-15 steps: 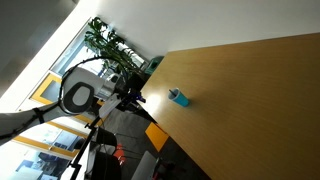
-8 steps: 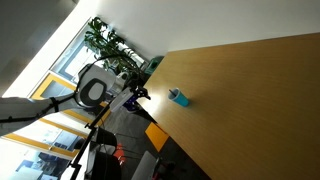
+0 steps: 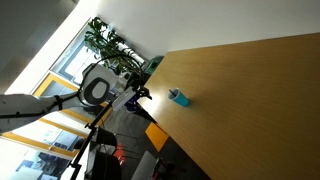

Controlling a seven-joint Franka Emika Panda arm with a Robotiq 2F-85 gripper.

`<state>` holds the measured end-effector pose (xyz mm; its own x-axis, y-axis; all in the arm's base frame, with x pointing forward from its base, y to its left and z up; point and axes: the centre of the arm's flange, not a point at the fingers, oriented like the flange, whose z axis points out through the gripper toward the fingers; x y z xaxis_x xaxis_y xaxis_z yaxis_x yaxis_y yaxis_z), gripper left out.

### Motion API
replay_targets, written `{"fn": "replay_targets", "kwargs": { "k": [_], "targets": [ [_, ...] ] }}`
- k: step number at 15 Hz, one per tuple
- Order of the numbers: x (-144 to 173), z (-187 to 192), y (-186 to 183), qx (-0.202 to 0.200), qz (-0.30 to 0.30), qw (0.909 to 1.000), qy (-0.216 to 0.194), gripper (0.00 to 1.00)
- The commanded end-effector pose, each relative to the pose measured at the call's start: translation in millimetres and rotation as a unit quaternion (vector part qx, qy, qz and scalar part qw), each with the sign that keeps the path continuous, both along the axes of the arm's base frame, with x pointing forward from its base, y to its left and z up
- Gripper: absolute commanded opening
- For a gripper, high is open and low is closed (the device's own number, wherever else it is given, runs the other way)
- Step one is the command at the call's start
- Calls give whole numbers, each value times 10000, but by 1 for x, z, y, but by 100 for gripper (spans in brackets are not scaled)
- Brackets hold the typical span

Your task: Place the pen on the table

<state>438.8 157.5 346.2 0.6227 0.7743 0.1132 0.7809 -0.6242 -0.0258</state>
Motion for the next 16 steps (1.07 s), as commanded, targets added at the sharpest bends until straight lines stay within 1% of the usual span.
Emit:
{"fn": "replay_targets", "kwargs": {
  "k": [1, 6, 10, 12, 16],
  "targets": [
    [5, -4, 0, 67, 103, 9999, 42, 100],
    [40, -12, 12, 17, 331, 9991, -280, 100],
    [63, -17, 27, 51, 343, 9984, -443, 100],
    [74, -24, 35, -33, 389, 9982, -459, 100],
    [97, -44, 38, -404, 597, 9961, -518, 100]
  ]
}}
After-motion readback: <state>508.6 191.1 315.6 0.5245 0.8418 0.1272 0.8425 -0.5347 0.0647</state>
